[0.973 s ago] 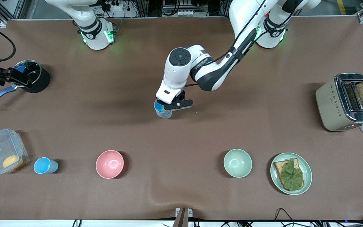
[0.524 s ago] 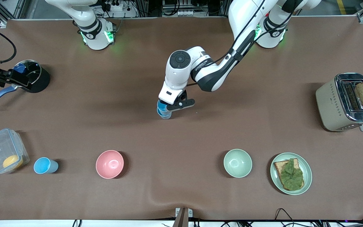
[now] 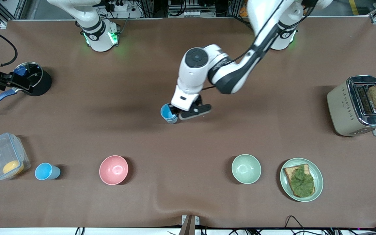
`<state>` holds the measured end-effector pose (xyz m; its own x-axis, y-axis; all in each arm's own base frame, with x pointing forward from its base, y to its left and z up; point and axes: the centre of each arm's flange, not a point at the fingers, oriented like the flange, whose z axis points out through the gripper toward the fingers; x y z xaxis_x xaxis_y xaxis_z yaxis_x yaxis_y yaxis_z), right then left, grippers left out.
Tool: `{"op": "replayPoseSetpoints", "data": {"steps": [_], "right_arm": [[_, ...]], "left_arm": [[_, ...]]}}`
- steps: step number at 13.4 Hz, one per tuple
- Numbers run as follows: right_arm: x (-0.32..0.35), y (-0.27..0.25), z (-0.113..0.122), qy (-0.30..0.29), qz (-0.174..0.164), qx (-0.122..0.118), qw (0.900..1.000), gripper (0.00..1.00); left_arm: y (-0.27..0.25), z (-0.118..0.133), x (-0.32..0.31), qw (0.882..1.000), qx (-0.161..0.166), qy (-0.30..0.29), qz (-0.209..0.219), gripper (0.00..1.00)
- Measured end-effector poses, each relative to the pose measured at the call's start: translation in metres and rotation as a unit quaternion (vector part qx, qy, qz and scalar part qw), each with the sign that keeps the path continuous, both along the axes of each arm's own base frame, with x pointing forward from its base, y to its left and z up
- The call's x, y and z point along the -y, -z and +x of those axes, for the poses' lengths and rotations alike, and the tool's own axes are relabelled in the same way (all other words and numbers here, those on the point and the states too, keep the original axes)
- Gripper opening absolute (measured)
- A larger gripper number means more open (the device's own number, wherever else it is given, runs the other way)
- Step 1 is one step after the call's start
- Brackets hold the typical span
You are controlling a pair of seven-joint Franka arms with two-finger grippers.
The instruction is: Stack blue cups with both arms
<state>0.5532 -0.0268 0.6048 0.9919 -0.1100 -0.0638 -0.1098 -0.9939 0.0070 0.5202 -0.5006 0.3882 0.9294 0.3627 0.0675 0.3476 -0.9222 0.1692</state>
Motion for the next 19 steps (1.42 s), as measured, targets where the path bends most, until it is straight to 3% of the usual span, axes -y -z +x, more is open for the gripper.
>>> {"op": "replayPoseSetpoints", "data": {"steps": [3,6,13,19], "right_arm": [[0.0,0.0,0.0,0.0,0.0,-0.001,1.0,1.0],[0.001,0.001,-0.001,0.001,0.0,-0.003,1.0,1.0],[0.002,0.001,-0.001,0.002,0.0,-0.007,1.0,1.0],[0.002,0.002,-0.002,0.002,0.0,-0.01,1.0,1.0]], "left_arm": [[-0.109,0.018,-0.091,0.997,0.001,0.039,0.064,0.99],[-0.177,0.03,-0.193,0.99,-0.012,0.089,0.112,1.0],[-0.24,0.056,-0.364,0.978,-0.001,0.184,0.099,1.0],[-0.244,0.051,-0.378,0.975,-0.01,0.197,0.101,1.0]]}}
